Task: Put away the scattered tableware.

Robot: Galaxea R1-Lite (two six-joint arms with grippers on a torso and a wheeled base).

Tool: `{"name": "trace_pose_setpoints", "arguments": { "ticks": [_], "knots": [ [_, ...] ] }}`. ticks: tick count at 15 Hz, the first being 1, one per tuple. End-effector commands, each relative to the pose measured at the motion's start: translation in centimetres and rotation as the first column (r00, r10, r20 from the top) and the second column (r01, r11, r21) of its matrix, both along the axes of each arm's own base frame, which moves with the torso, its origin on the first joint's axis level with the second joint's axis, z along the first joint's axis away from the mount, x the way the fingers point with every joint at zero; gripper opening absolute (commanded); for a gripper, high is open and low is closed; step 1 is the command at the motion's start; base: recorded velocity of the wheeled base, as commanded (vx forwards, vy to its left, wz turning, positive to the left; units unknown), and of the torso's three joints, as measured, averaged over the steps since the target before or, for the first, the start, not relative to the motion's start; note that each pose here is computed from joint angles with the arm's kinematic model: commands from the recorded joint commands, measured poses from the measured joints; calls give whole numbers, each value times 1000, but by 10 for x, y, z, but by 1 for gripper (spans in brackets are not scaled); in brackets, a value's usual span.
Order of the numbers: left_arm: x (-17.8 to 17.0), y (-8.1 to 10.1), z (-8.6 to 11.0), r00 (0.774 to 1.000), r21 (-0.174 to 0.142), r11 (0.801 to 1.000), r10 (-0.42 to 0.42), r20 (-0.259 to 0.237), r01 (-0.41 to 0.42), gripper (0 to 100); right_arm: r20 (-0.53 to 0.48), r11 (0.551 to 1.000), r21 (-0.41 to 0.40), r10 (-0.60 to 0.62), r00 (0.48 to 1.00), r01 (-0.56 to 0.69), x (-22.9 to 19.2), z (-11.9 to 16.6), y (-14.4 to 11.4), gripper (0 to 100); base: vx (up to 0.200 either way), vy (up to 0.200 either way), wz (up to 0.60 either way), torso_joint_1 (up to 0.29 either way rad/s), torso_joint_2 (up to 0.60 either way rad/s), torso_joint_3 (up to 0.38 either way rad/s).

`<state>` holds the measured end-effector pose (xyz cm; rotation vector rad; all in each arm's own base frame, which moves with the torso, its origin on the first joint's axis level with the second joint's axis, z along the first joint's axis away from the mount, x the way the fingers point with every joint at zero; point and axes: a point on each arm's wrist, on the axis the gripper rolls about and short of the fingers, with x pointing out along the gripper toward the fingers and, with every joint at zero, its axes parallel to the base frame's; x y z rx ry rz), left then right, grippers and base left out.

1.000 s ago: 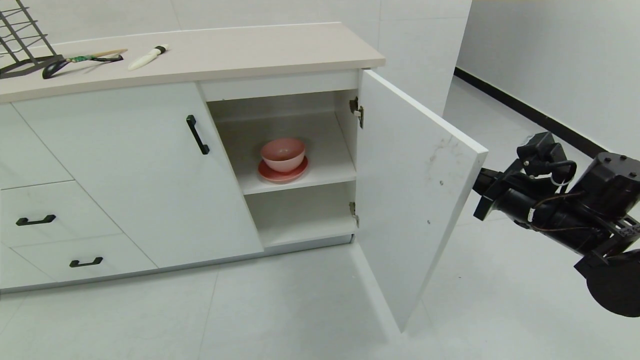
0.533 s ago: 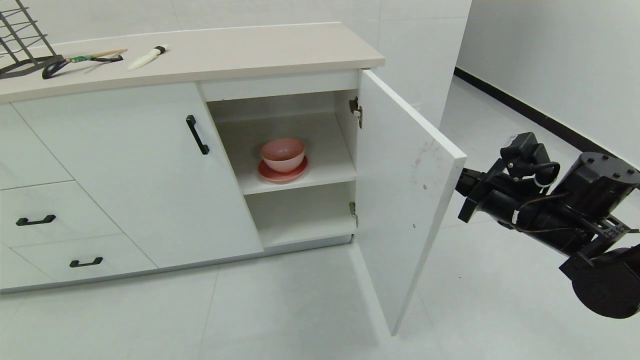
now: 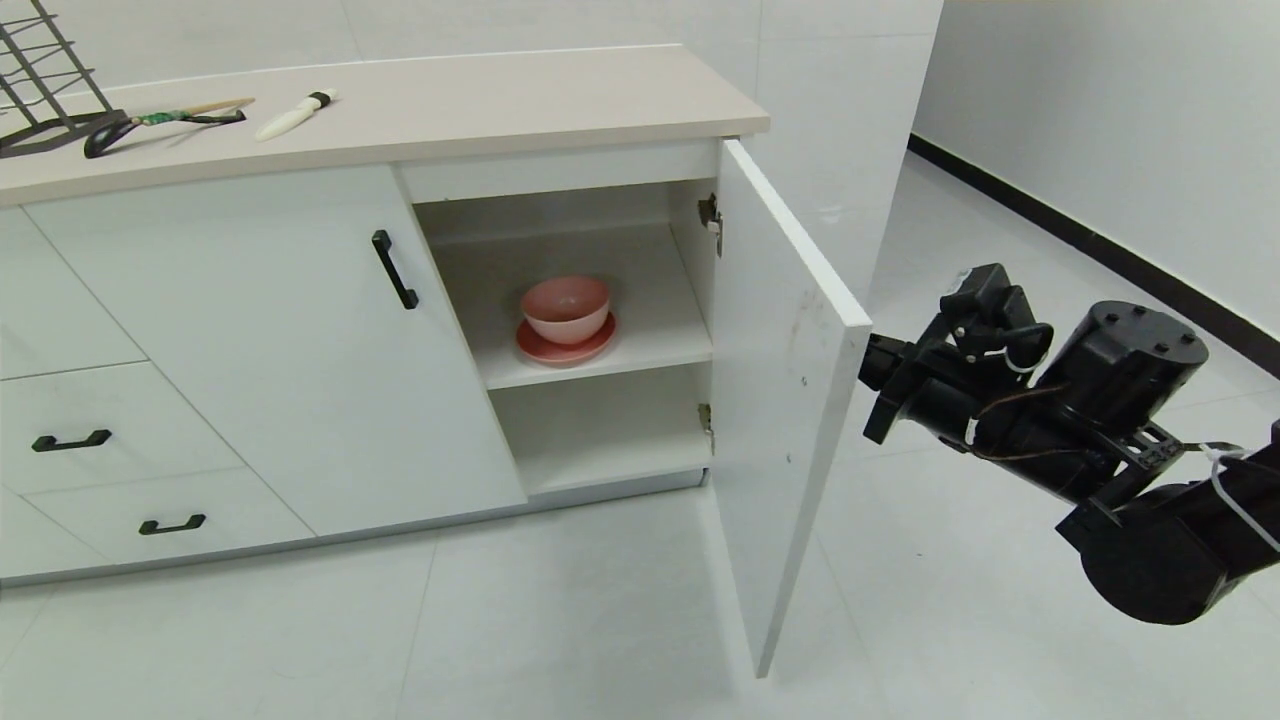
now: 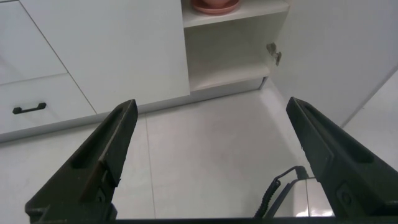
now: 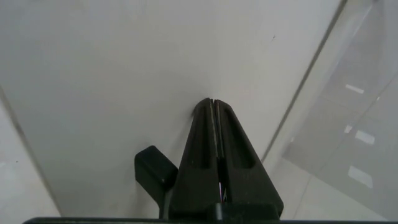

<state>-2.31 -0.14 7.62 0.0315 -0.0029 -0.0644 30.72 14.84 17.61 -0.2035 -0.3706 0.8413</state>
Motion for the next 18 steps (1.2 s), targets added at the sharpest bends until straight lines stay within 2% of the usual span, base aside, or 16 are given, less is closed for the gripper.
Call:
{"name": "trace_pose_setpoints", "arguments": {
  "ticks": [1,5,18],
  "knots": [
    [0,0,0,1000,-1,1000,0,-2,0,100,-1,1000,-1,24,1000,-24,1,-2,9,0,0,0,0,0,0,0],
    [0,0,0,1000,-1,1000,0,-2,0,100,19,997,10,79,997,-79,5,-2,33,0,0,0,0,0,0,0],
    [0,0,0,1000,-1,1000,0,-2,0,100,50,986,27,164,985,-166,22,-14,82,0,0,0,0,0,0,0]
  ]
}}
